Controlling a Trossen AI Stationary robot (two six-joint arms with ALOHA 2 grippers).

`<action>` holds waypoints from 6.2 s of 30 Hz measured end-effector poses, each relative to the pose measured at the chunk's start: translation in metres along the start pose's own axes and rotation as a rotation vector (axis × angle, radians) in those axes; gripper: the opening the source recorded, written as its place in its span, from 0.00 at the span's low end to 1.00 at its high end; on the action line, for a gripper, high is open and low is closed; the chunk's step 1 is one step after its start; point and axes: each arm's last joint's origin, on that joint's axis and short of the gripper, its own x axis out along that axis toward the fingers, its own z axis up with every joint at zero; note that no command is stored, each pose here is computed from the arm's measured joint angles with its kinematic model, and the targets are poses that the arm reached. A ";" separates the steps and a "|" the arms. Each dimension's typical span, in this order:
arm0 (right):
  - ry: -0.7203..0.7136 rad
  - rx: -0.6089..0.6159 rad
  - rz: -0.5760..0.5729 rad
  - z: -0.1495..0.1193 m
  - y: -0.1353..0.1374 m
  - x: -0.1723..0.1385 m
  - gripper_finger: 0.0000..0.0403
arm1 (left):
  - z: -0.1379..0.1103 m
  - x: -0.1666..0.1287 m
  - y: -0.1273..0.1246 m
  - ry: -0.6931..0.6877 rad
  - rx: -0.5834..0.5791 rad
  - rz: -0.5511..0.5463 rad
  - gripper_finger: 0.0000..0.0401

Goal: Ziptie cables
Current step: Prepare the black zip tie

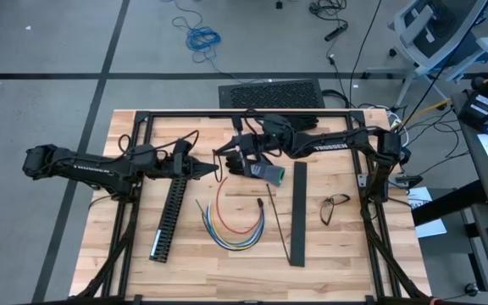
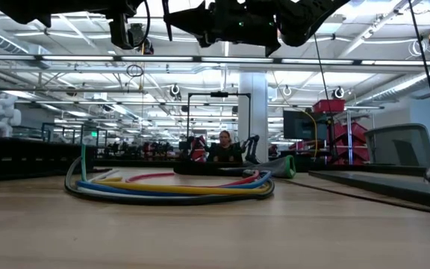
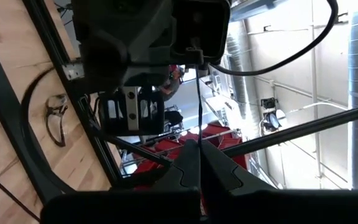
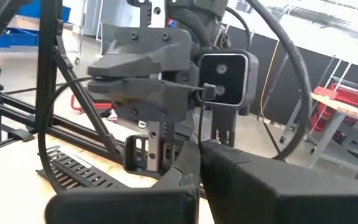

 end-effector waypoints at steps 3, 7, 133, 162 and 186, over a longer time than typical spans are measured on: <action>-0.001 -0.002 0.000 0.000 0.000 0.000 0.00 | 0.000 0.000 0.000 0.000 0.000 0.000 0.00; -0.001 -0.005 0.000 0.000 0.000 0.000 0.00 | 0.000 0.000 0.000 -0.001 -0.001 -0.003 0.00; 0.008 0.019 0.071 0.001 0.009 0.003 0.00 | 0.027 -0.017 -0.007 -0.190 0.079 -0.003 0.41; 0.007 0.026 0.071 0.002 0.009 0.003 0.00 | 0.026 -0.007 -0.005 -0.166 0.113 -0.064 0.41; -0.001 0.032 0.042 0.003 0.008 0.002 0.00 | 0.026 -0.007 -0.003 -0.142 0.186 -0.044 0.00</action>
